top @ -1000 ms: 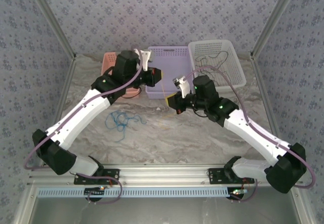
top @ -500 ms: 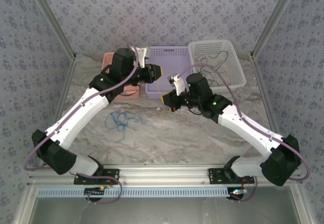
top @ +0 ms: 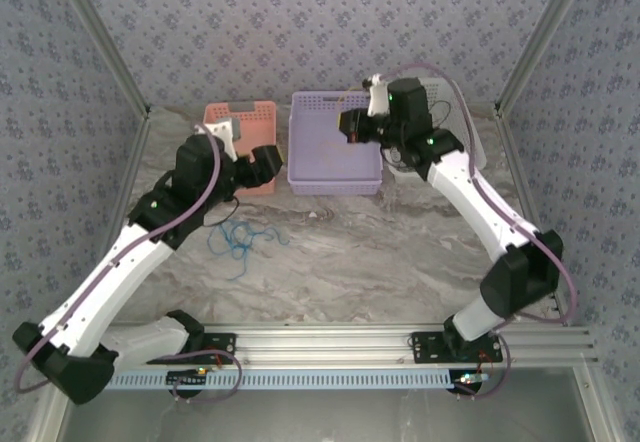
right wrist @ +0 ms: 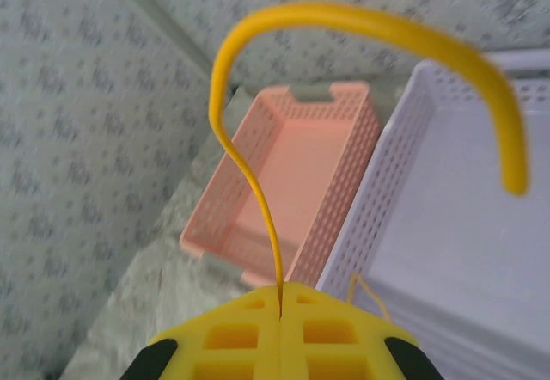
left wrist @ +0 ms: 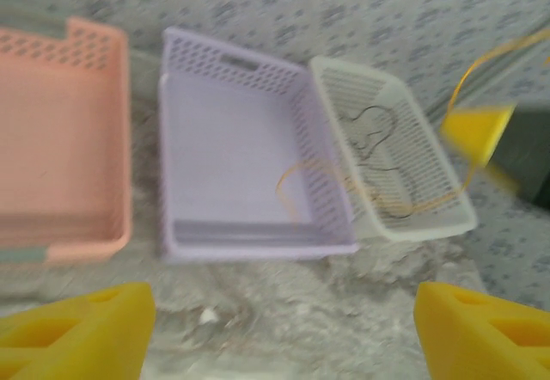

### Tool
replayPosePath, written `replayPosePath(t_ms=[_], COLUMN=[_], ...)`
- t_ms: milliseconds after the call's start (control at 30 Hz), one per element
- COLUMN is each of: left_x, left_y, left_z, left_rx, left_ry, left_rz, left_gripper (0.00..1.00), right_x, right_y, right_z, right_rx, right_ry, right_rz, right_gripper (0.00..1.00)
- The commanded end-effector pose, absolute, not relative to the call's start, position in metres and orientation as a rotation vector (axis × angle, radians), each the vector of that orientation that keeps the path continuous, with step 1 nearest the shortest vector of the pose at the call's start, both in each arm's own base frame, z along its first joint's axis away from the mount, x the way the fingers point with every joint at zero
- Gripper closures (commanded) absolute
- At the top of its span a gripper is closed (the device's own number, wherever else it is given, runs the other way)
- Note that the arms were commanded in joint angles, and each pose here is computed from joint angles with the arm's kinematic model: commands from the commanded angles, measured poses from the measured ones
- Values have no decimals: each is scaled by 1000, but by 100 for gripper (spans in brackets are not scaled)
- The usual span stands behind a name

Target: Untangle the cables

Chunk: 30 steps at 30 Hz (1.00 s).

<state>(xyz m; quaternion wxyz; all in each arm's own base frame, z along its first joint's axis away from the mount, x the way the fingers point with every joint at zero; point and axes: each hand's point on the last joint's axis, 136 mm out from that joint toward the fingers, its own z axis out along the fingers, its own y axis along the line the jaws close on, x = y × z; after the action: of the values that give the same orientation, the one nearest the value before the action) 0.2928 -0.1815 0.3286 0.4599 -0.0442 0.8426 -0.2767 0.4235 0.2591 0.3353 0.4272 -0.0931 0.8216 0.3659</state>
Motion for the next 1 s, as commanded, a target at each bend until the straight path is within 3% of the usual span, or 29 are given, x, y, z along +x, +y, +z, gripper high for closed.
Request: replayPosePath(t_ms=[0,133,367,400,467,533,600,700,967], left_x=[276,261,253,253,252,251,250,249,250], left_y=[-158,-148,-144,-144,-142,-141,-140,-138,-130], left_z=[268,236,225,224,223,220,217,213,204], left_rx=[-208,-233,-224,-223,-224,-227,-230,-238,-267], left_ry=[2230,2294,2320,2322,2327,2335,2341,2348,2377], left_rz=[-558,-527,-515,-513,-504,-493,-486,-479,-410], left_gripper=[22,23,24,24,24,24,24,24,24], right_x=[463,506,547,550,554,555,553,548,517], right_y=[259,277,290,289,285,279,269,259,242], right_z=[318,286,196,186,168,158,154,164,236], right_rx=[-110,-49,108,121,147,165,185,153,94], right_ry=[2114,2204,2411,2432,2477,2506,2530,2527,2370], right_rz=[968,1029,1033,1021,971,918,851,760,602], right_gripper=[100,100,100,97,77,63,54,48,45])
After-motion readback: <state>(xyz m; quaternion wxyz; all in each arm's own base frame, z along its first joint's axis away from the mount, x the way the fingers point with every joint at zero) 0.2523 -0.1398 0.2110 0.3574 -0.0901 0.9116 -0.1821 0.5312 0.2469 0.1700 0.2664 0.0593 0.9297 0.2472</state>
